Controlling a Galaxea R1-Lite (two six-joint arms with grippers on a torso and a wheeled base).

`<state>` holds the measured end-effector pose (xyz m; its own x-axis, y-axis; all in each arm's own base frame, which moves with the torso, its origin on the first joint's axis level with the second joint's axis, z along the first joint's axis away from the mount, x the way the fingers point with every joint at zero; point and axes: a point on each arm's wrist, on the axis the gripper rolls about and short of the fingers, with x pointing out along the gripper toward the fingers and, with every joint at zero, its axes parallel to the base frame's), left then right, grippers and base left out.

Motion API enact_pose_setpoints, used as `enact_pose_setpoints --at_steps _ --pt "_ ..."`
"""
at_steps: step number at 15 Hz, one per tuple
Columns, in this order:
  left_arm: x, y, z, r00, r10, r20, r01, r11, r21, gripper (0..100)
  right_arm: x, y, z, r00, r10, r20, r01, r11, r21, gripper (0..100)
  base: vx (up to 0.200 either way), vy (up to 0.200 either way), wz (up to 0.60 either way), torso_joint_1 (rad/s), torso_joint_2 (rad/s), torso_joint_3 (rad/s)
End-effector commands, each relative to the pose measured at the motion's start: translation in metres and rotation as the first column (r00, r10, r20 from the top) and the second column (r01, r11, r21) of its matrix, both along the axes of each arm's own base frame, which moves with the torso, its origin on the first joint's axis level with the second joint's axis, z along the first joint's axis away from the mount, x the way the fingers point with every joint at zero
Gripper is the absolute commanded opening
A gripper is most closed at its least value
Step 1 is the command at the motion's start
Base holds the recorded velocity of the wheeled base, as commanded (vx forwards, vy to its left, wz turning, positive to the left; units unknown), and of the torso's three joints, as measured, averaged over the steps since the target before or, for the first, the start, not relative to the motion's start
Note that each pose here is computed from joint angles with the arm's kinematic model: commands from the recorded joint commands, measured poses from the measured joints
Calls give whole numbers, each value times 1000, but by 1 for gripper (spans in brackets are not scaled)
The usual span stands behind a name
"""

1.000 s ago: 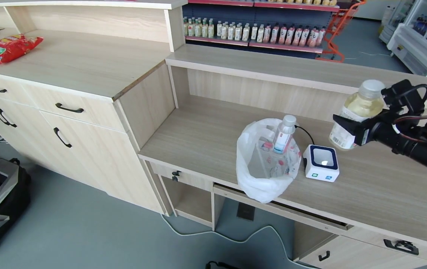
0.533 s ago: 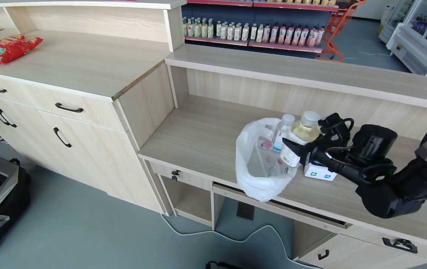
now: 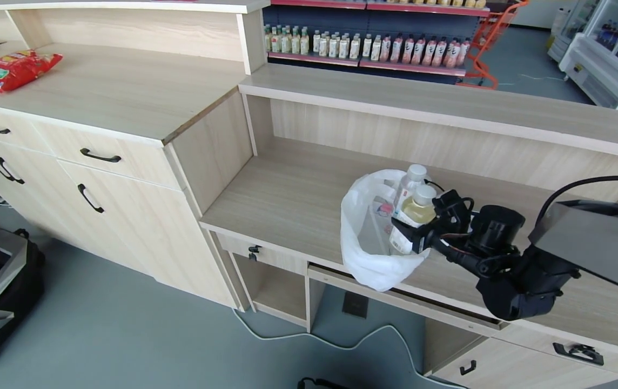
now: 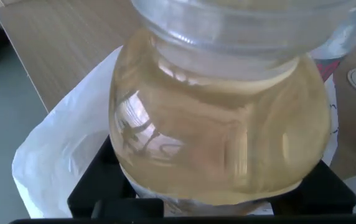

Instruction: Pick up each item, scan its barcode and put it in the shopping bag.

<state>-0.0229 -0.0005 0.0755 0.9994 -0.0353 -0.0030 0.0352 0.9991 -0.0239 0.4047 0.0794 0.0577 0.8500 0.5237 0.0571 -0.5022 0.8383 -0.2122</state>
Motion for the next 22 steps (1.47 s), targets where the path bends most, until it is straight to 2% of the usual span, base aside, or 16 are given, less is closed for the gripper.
enact_pose_setpoints --at_steps 1,5,8,9,11,12,14,15,18,20,22 --pt "0 0 0 1000 0 0 0 1000 -1 100 16 1 -26 1000 -2 -24 2 1000 -5 0 0 0 0 0 0 0" --pt "0 0 0 1000 0 0 0 1000 -1 100 22 4 -46 999 0 -44 -1 1000 -11 0 0 0 0 0 0 0" --pt "0 0 0 1000 0 0 0 1000 -1 100 27 5 -48 999 2 -44 -2 1000 -10 0 0 0 0 0 0 0" --pt "0 0 0 1000 0 0 0 1000 -1 100 27 5 -49 999 0 -46 -1 1000 -10 100 0 0 0 0 0 0" --pt "0 0 0 1000 0 0 0 1000 -1 100 26 4 -46 999 0 -43 -1 1000 -9 100 0 0 0 0 0 0" --pt "0 0 0 1000 0 0 0 1000 -1 100 24 5 -35 1000 2 -31 -2 1000 -4 100 0 0 0 0 0 0" --pt "0 0 0 1000 0 0 0 1000 -1 100 9 2 5 999 4 -49 -4 1000 0 100 0 0 0 0 0 0" --pt "0 0 0 1000 0 0 0 1000 -1 100 -7 -3 34 998 -1 -61 2 1000 18 100 0 0 0 0 0 0" --pt "0 0 0 1000 0 0 0 1000 -1 100 -64 -33 93 996 -62 -61 63 998 15 100 0 0 0 0 0 0" --pt "0 0 0 1000 0 0 0 1000 -1 100 -107 -57 113 991 -126 -35 127 992 14 100 0 0 0 0 0 0" --pt "0 0 0 1000 0 0 0 1000 -1 100 -143 -78 123 980 -199 9 199 980 -26 100 0 0 0 0 0 0"
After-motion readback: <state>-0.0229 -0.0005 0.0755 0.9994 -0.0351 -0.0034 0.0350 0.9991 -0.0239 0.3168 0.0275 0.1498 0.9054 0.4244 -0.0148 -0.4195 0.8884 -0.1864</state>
